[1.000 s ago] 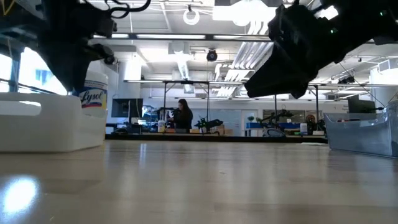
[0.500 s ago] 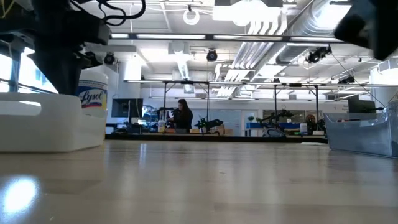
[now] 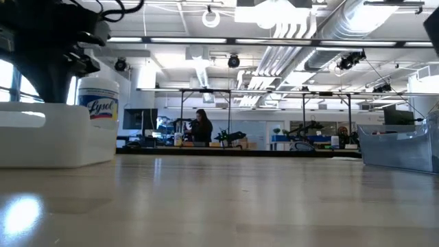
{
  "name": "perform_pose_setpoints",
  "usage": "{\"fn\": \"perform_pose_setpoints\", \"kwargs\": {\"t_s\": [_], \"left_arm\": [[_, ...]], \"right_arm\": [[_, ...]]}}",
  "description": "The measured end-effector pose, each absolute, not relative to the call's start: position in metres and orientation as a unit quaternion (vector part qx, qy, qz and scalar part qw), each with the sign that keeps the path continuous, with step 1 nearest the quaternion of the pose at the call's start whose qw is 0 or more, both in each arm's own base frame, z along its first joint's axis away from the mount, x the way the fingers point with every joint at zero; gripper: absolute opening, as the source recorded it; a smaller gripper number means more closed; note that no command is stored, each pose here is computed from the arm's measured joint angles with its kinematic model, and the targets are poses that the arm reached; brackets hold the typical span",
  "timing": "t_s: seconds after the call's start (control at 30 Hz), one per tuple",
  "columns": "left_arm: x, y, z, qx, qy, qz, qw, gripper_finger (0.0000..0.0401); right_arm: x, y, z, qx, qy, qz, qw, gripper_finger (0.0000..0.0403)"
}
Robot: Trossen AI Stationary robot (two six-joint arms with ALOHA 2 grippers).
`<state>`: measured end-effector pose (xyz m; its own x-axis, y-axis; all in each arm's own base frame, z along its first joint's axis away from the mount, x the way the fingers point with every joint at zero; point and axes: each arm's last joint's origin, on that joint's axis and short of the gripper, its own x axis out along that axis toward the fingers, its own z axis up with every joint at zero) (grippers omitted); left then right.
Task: Pick & Place First Aid Supplies
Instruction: Put the green bandage into the white bin
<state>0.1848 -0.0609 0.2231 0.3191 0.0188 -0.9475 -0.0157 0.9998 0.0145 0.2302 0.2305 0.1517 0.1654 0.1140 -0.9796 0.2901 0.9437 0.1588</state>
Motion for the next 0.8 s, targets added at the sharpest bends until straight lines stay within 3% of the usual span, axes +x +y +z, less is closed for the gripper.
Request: {"fn": "perform_pose_setpoints", "kwargs": {"t_s": [0.3,0.8], "left_arm": [[0.176,-0.084,0.224,0.032,0.564,0.019,0.825,0.0057],[0.173,-0.118,0.232,0.061,0.457,0.01,0.887,0.0057]], "right_arm": [[0.246,0.224,0.138,0.141,0.642,-0.048,0.752,0.014],[0.312,0.164,0.138,0.086,0.543,-0.029,0.835,0.014]]}}
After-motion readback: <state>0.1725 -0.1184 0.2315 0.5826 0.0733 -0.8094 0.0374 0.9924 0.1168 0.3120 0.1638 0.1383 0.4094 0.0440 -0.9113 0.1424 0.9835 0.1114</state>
